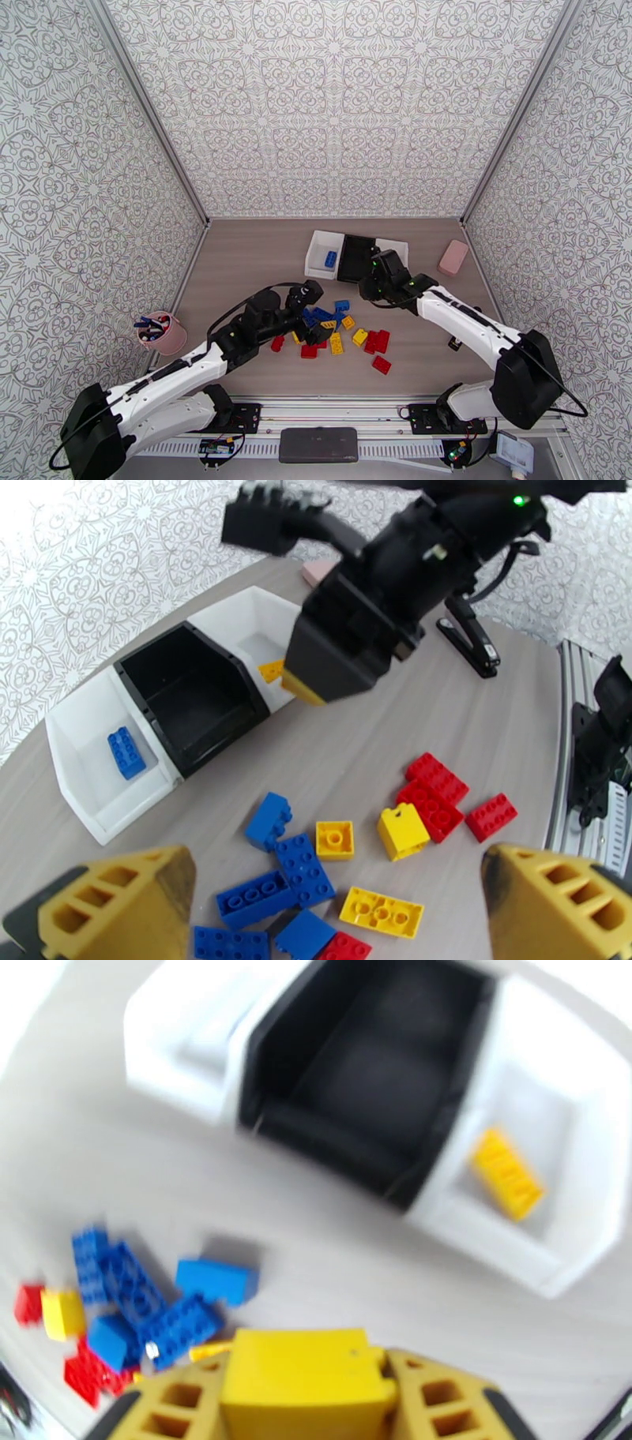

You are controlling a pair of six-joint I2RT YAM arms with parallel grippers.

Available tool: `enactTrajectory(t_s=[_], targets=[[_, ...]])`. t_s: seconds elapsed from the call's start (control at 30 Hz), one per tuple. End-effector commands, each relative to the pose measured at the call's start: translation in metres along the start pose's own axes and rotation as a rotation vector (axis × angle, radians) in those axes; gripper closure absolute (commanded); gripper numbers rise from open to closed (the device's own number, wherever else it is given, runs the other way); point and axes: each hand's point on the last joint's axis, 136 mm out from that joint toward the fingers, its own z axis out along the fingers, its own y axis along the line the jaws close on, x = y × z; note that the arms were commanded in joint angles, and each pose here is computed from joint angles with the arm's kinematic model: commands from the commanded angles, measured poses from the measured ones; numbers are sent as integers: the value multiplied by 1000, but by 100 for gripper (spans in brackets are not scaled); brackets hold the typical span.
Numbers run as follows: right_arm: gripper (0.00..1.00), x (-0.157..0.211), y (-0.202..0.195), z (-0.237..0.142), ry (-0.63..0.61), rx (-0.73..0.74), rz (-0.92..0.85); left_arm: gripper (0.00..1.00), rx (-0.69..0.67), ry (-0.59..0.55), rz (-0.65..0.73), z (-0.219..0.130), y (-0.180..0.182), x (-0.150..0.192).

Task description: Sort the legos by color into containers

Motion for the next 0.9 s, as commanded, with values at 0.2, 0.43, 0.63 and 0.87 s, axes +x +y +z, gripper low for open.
enactTrajectory(t_s=[0.2, 0.43, 0.63, 0.87], targets=[[64, -50, -81, 33, -133, 179, 199, 0, -37, -56, -7, 21, -1, -19], [64, -65, -106, 73, -104, 176, 223, 0, -41, -46, 21, 18, -2, -16], [45, -67, -108, 72, -94, 159, 182, 0, -54, -44, 31, 16, 0, -18], [14, -62, -73, 31, -135, -30, 39, 0, -105, 0, 34, 6, 9, -8]])
